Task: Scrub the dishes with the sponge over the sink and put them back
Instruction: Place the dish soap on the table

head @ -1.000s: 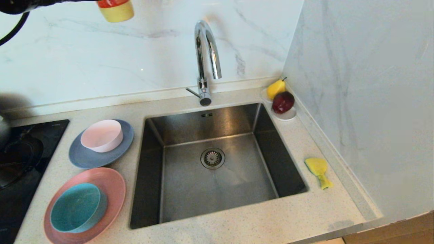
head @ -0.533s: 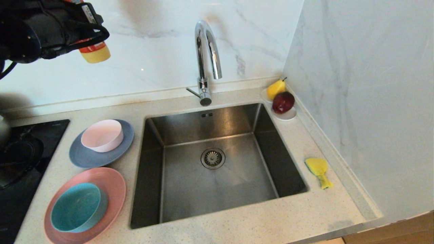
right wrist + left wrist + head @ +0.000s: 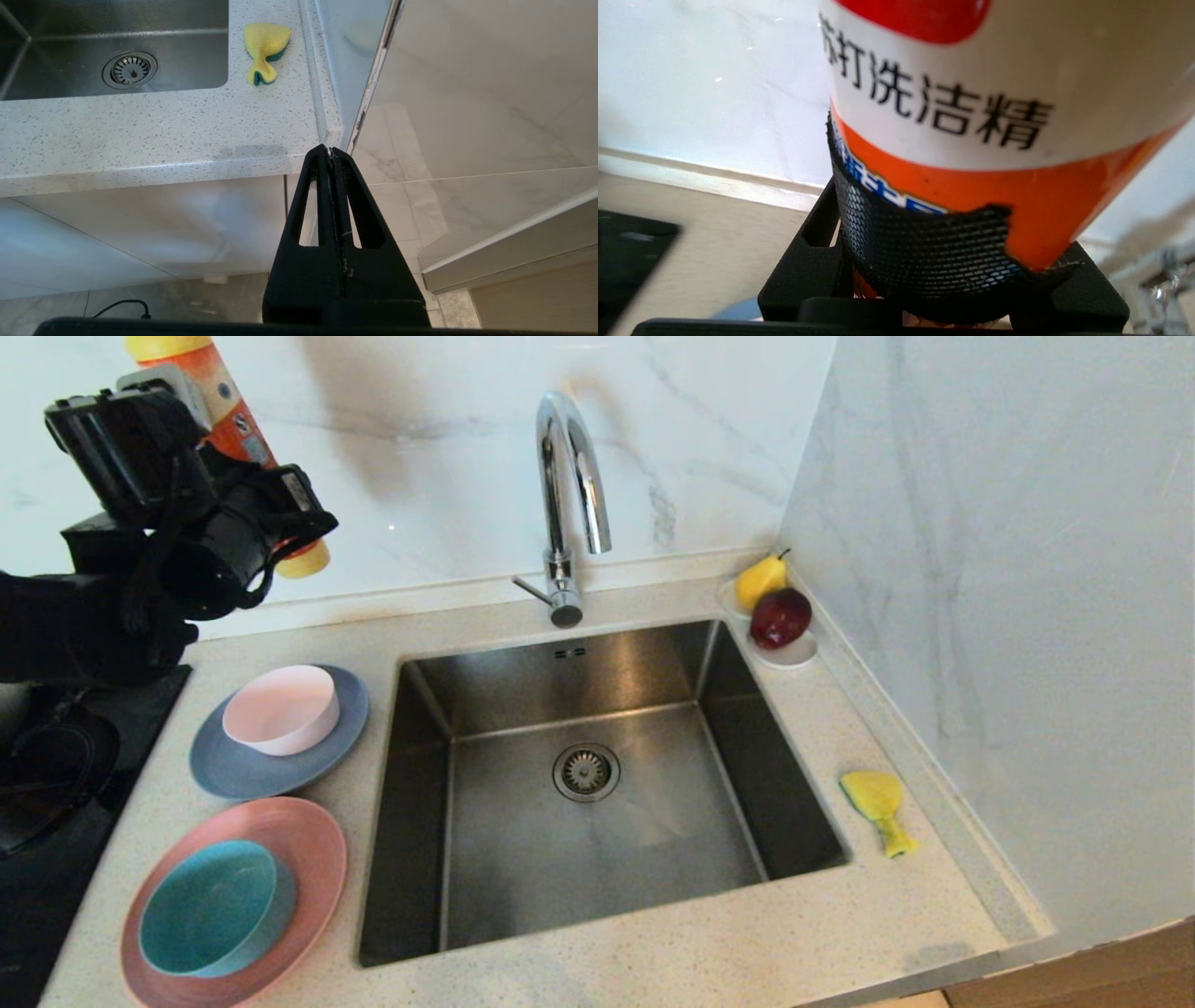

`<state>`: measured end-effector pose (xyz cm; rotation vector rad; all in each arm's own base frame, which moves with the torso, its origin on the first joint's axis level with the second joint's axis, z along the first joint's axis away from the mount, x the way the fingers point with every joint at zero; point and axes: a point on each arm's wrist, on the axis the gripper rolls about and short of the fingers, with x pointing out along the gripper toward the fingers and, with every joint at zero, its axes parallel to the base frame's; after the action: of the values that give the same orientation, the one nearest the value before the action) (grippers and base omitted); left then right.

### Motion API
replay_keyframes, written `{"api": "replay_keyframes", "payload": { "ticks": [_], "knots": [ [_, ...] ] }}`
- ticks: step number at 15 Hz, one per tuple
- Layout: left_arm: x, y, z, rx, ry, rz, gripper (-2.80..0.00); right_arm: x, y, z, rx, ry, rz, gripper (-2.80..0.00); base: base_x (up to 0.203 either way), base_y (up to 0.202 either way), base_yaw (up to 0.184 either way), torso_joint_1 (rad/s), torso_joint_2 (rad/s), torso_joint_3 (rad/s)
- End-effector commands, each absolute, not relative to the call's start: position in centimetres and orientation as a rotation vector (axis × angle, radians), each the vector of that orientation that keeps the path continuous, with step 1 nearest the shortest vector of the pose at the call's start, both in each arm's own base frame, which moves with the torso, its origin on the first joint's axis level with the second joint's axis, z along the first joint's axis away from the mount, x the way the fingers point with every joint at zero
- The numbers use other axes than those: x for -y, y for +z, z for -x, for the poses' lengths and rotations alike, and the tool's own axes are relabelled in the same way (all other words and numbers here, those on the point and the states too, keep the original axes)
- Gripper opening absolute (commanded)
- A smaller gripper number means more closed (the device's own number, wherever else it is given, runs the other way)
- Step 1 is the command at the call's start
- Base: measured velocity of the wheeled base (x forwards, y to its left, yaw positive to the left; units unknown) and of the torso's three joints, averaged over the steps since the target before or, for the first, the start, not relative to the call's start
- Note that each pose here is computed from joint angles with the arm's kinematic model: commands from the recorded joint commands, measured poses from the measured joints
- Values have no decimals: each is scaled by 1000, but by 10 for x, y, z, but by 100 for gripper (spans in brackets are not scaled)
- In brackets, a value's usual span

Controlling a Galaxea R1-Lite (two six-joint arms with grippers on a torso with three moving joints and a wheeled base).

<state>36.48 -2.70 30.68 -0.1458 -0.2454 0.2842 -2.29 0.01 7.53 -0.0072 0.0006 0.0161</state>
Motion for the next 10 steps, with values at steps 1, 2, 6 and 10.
{"api": "replay_keyframes", "payload": {
  "ticks": [1, 2, 6, 10],
  "knots": [
    [26, 274, -385, 219, 297, 133, -280, 0, 75, 23, 0, 17, 8, -280, 0, 0, 0, 0, 0, 0],
    [27, 263, -394, 219, 300, 120, -280, 0, 75, 23, 1, 17, 8, -280, 0, 0, 0, 0, 0, 0],
    [29, 220, -429, 261, 323, 60, -280, 0, 75, 23, 1, 17, 8, -280, 0, 0, 0, 0, 0, 0],
    [35, 204, -459, 283, 387, 50, -280, 0, 75, 23, 1, 17, 8, -280, 0, 0, 0, 0, 0, 0]
  ]
}}
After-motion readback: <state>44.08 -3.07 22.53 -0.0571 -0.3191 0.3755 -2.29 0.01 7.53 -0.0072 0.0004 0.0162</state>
